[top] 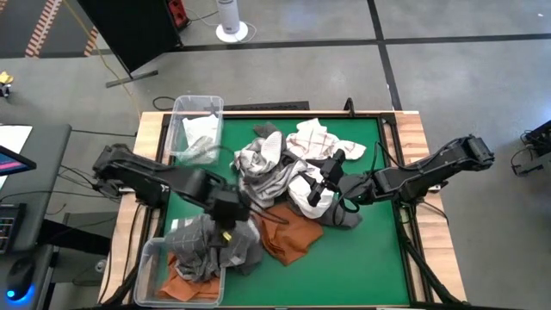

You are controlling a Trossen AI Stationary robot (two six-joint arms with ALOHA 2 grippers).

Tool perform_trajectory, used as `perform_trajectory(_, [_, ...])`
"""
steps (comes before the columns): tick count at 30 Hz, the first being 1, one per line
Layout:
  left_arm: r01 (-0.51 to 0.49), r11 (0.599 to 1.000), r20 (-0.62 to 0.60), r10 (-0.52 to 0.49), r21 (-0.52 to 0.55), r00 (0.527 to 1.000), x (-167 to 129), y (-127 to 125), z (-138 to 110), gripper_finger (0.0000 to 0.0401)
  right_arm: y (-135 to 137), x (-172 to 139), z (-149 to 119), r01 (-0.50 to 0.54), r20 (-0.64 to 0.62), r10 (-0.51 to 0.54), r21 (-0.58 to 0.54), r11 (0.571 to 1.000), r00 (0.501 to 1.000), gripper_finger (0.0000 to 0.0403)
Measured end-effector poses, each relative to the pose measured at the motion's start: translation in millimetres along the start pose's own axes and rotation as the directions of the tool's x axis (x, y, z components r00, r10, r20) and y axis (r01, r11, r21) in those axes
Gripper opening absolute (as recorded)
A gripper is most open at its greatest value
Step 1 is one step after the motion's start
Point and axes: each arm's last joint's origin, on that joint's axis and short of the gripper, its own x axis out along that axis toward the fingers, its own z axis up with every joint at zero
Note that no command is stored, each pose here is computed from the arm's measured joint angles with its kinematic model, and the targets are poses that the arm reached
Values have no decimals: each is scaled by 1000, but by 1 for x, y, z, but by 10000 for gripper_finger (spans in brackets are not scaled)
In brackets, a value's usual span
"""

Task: Sort towels by color in basket
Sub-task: Put the gray patterned towel into the bottom transparent bin

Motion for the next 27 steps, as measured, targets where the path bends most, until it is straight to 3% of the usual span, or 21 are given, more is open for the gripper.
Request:
perform_trajectory(4, [16, 1000, 163, -20, 24, 986, -49, -7, -6, 0, 0, 0, 0, 1, 0, -1, 0, 1000, 1000, 235])
perform_trajectory(7, [93, 992, 241, -111, 86, 964, -80, -17, -18, 0, 0, 0, 0, 3, 1, -3, 0, 1000, 1000, 235])
perform_trajectory(12, [315, 948, 209, -318, 48, 925, -112, -27, -48, 0, 0, 0, 0, 4, 1, -4, 2, 1000, 1000, 235])
perform_trajectory(14, [339, 940, 175, -339, 31, 924, -117, -34, -59, 0, 0, 0, 0, 4, 1, -4, 7, 1000, 1000, 235])
perform_trajectory(19, [180, 982, 159, -188, 62, 969, -114, -46, -73, 0, 0, 0, 0, 4, 4, -4, 11, 1000, 1000, 235])
perform_trajectory(22, [87, 995, 200, -75, -52, 977, -111, -43, -70, 2, -1, 1, 3, 6, 21, -6, 34, 999, 1000, 235])
perform_trajectory(25, [46, 979, 180, -10, -197, 984, -109, -34, -68, 15, -2, 2, 5, 6, 39, -8, 57, 998, 999, 235])
perform_trajectory(27, [17, 972, 151, 19, -236, 988, -105, -28, -66, 32, -2, 2, 5, 6, 39, -8, 57, 998, 999, 235])
